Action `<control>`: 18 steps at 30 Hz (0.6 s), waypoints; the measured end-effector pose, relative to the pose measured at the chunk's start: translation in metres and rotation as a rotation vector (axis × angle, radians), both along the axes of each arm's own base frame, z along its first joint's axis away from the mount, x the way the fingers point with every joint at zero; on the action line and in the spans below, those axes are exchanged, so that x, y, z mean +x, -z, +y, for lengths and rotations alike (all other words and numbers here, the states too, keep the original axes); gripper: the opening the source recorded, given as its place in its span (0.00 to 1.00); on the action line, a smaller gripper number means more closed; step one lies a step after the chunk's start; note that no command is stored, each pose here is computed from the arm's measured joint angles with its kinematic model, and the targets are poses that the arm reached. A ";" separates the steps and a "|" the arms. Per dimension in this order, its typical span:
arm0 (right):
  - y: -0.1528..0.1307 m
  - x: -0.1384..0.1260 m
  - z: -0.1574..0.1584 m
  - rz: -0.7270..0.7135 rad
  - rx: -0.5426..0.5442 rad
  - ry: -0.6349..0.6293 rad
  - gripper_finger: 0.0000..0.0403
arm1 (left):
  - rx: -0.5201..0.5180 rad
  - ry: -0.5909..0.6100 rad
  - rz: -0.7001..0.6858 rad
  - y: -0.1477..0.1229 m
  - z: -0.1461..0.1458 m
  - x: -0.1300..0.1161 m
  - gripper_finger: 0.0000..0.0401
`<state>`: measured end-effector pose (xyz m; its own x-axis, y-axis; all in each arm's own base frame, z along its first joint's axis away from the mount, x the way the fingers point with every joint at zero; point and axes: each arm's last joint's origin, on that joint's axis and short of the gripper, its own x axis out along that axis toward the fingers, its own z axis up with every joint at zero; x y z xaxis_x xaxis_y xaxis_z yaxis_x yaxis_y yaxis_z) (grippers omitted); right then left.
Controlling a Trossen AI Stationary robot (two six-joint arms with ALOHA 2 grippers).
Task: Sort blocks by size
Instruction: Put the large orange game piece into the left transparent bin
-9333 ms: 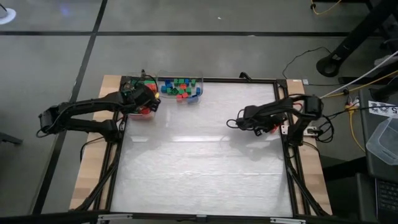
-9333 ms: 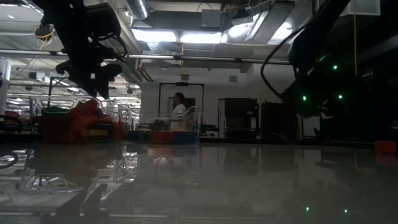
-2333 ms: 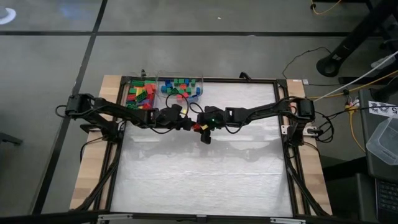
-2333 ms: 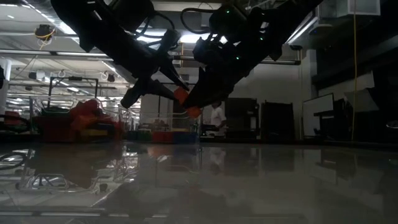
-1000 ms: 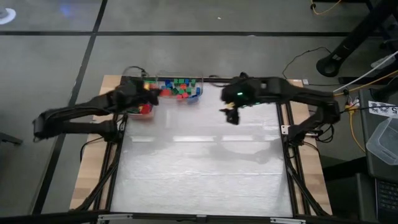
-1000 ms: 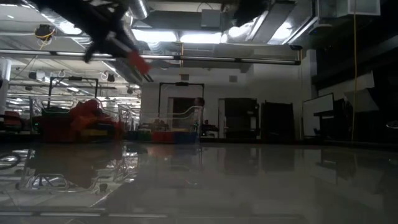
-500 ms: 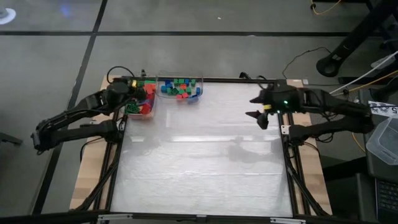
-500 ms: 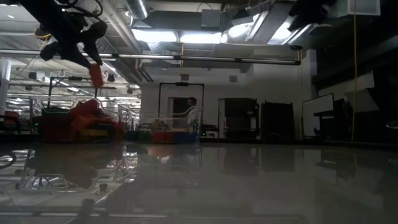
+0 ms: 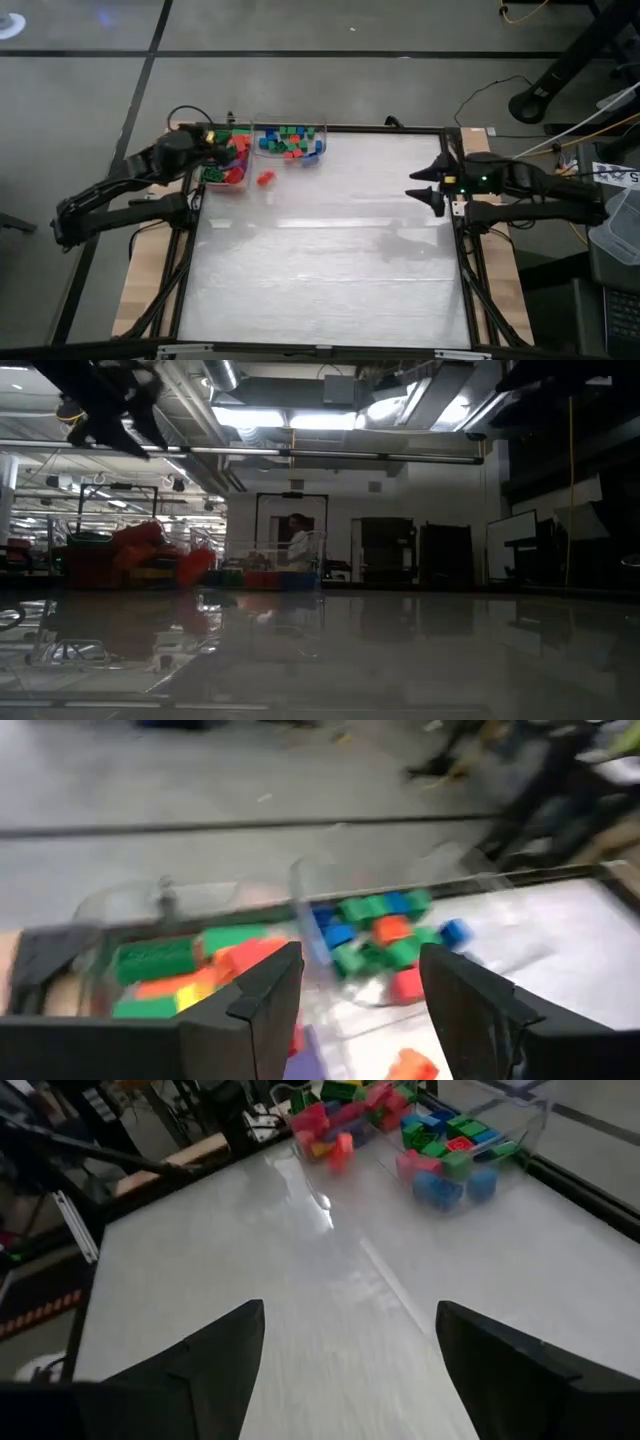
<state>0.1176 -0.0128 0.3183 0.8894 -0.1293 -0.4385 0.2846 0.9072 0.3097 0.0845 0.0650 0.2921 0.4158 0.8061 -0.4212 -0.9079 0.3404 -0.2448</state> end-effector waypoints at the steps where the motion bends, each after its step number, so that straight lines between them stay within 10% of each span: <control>1: 0.000 -0.005 0.000 -0.013 0.005 0.003 0.73 | 0.017 0.038 -0.010 -0.005 -0.003 -0.003 0.48; 10: -0.001 -0.036 0.002 -0.179 0.008 0.058 0.73 | 0.020 0.254 -0.187 -0.013 -0.036 -0.045 0.48; 18: 0.025 -0.002 -0.001 -0.296 0.004 0.057 0.73 | -0.099 0.431 -0.270 0.002 -0.040 -0.035 0.48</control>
